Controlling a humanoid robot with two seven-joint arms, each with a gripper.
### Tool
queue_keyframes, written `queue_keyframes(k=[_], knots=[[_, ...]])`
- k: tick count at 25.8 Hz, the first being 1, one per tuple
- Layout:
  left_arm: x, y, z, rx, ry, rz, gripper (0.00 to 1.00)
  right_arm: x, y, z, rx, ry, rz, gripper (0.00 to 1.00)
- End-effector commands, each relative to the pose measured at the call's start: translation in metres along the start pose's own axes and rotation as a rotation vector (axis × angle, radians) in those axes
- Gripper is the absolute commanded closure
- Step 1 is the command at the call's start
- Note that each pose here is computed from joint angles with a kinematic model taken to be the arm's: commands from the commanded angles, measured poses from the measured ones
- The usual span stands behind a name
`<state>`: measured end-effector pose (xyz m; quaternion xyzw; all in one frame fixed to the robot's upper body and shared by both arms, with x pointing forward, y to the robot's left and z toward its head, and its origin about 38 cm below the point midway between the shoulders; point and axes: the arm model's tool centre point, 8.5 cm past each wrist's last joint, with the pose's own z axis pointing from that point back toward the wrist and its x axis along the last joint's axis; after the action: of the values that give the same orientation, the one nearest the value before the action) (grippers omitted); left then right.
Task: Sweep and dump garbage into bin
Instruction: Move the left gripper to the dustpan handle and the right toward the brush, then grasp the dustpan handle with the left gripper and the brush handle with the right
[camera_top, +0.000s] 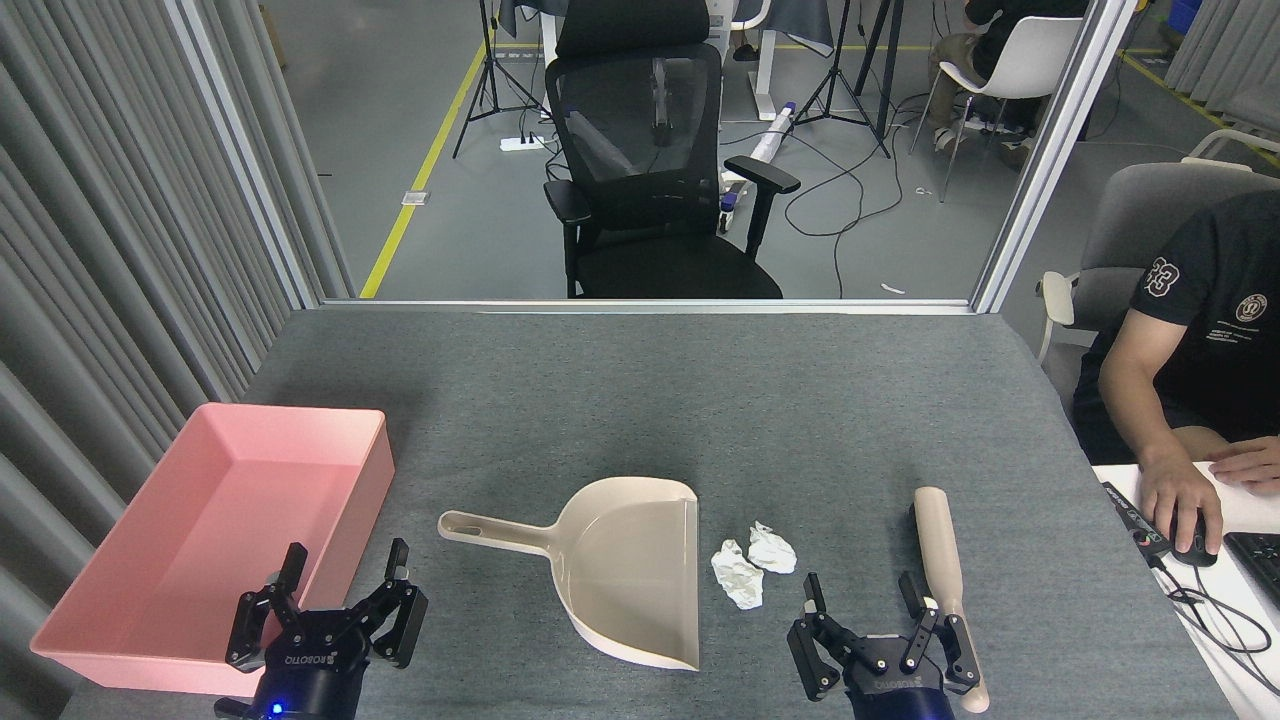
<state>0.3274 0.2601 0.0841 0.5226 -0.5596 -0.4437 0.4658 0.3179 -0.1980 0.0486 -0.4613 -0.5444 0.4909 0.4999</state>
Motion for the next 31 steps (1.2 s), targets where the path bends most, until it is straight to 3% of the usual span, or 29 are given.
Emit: queue_keyframes(k=[1, 5, 7, 11, 13, 17, 21, 26, 31], knots=[[-0.005, 0.006, 0.000, 0.086, 0.021, -0.005, 0.01, 0.004, 0.000, -0.001, -0.002, 0.004, -0.016, 0.02], [-0.003, 0.013, -0.003, 0.134, 0.035, 0.018, 0.01, 0.010, -0.002, -0.003, -0.008, 0.006, -0.032, 0.02], [0.000, 0.013, -0.004, 0.140, 0.034, 0.082, 0.01, 0.010, -0.002, -0.003, -0.010, 0.006, -0.033, 0.02], [0.016, 0.018, -0.009, 0.186, 0.038, 0.470, 0.01, 0.007, -0.012, -0.003, -0.026, 0.009, -0.028, 0.02], [0.015, 0.018, -0.008, 0.200, 0.057, 0.614, 0.01, 0.004, -0.013, 0.000, -0.007, 0.011, -0.018, 0.02], [0.017, 0.017, -0.007, 0.175, 0.045, 0.670, 0.01, -0.019, -0.018, 0.002, -0.004, 0.041, 0.036, 0.02], [0.046, 0.005, -0.008, 0.038, -0.035, 0.733, 0.01, -0.047, -0.018, 0.010, 0.001, 0.099, 0.058, 0.02], [0.066, 0.001, -0.008, -0.024, -0.082, 0.987, 0.01, -0.069, -0.018, 0.027, -0.014, 0.084, 0.071, 0.02], [0.064, -0.015, -0.007, -0.056, -0.048, 1.006, 0.01, -0.080, -0.014, 0.043, -0.010, 0.096, 0.075, 0.02]])
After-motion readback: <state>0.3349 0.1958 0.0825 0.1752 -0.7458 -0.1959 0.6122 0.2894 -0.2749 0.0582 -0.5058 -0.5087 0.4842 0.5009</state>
